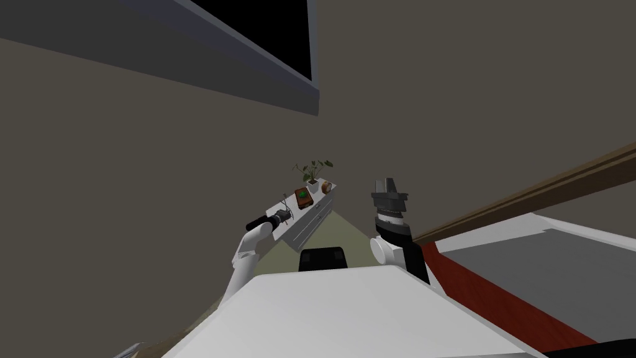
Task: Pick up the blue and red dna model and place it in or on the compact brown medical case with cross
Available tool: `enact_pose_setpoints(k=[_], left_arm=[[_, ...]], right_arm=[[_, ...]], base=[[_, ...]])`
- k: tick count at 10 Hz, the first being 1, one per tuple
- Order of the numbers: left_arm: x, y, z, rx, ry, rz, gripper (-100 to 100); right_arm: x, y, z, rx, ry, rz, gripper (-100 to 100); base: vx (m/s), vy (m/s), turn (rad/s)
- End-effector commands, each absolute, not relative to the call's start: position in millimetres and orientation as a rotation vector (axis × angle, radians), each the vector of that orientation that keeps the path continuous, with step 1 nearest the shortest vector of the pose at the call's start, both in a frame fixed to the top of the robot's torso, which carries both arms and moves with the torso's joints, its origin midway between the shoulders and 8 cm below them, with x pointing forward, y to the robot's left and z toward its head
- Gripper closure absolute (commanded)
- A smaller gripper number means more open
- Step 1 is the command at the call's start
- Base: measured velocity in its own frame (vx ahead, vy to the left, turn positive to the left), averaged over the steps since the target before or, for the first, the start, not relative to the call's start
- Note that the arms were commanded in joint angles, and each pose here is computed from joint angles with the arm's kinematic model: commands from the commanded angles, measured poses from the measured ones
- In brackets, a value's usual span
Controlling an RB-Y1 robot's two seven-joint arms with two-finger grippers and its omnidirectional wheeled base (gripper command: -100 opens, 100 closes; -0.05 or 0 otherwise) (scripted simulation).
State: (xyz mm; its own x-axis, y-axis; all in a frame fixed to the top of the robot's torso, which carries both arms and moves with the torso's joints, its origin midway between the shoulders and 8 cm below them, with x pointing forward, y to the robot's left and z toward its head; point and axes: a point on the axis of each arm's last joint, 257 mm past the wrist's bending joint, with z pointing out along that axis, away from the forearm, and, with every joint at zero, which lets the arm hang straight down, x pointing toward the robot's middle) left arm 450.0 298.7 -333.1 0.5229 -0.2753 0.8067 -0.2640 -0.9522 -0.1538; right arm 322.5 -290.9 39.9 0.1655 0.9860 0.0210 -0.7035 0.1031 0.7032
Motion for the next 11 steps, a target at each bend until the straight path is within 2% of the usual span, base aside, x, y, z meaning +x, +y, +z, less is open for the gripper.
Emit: enact_pose_setpoints(k=[1, 6, 11], left_arm=[[440, 304, -341, -2.758, 0.514, -1.384, 100], [417, 325, -351, -2.802, 0.594, -1.223, 100], [399, 343, -357, -2.836, 0.621, -1.101, 100]], right_arm=[[323, -291, 40, 0.660, 0.530, 1.336, 0], [323, -291, 40, 0.660, 0.530, 1.336, 0], [323, -291, 40, 0.660, 0.530, 1.336, 0]], base=[[-0.183, -0.029, 0.094], [-0.151, -0.004, 0.096], [-0.094, -0.015, 0.045]])
